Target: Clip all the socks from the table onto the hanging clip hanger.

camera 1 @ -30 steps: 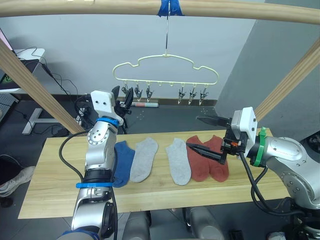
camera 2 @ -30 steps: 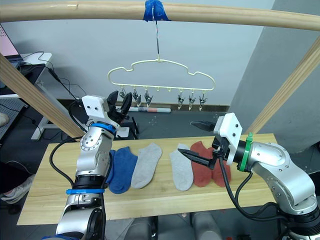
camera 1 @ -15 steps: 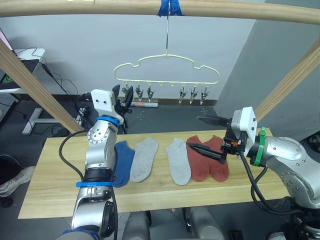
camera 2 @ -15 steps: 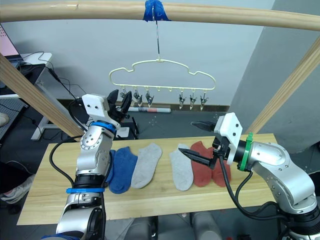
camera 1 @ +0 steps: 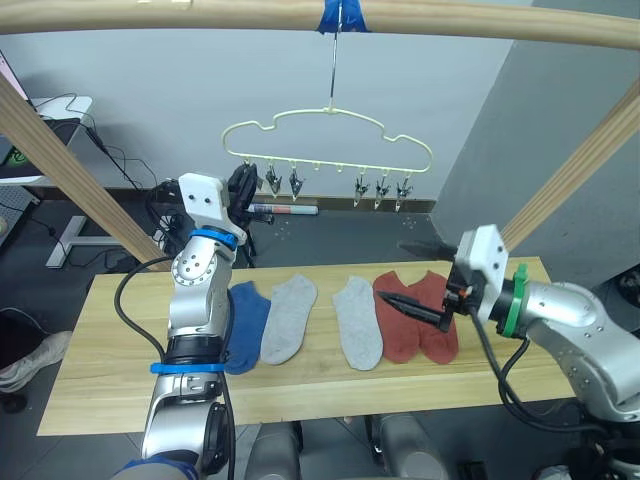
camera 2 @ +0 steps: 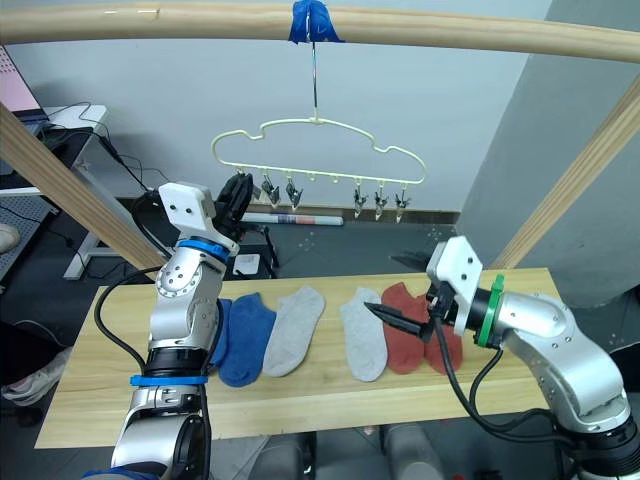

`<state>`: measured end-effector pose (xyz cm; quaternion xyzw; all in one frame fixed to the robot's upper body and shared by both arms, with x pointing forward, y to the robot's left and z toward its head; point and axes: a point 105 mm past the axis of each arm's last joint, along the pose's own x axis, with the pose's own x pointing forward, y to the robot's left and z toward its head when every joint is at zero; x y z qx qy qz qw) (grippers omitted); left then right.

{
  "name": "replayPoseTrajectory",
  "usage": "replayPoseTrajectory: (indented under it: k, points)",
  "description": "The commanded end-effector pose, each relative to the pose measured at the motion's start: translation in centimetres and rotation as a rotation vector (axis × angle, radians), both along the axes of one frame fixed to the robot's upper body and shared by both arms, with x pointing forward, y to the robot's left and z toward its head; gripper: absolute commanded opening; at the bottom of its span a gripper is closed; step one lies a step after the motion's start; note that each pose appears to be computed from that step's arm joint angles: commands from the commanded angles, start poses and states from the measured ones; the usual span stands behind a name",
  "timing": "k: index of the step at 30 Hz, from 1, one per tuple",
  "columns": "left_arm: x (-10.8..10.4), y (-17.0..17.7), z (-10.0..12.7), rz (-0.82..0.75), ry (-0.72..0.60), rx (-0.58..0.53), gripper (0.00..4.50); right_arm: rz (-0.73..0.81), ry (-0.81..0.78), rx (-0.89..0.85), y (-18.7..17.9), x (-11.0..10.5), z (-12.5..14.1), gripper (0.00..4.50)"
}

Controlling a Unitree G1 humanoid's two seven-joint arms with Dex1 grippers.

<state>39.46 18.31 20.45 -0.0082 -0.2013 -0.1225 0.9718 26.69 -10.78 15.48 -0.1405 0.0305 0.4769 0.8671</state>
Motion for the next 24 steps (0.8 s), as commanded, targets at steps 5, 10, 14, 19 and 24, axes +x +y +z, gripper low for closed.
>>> replayPoseTrajectory:
  k: [5, 10, 14, 19, 24]
  points:
    - [-1.5, -0.7, 0.9, -0.033, -0.03, 0.071, 0.03, -0.445, 0.07, -0.052, -4.7, 3.8, -6.0, 4.5]
    - [-1.9, -0.7, 0.6, -0.046, -0.008, 0.091, 0.03, -0.666, 0.103, -0.061, -6.5, 6.6, -9.9, 4.5]
    - [-1.8, -0.9, 0.8, -0.055, -0.005, 0.101, 0.03, -0.816, 0.131, -0.038, -8.1, 9.2, -11.8, 4.5]
    - [-1.8, -1.0, 0.6, -0.064, 0.007, 0.11, 0.03, -0.868, 0.225, -0.041, -8.9, 10.4, -14.4, 4.5]
    - [-2.0, -0.8, 0.6, -0.066, 0.011, 0.115, 0.03, -0.898, 0.341, -0.033, -9.4, 9.9, -16.4, 3.89]
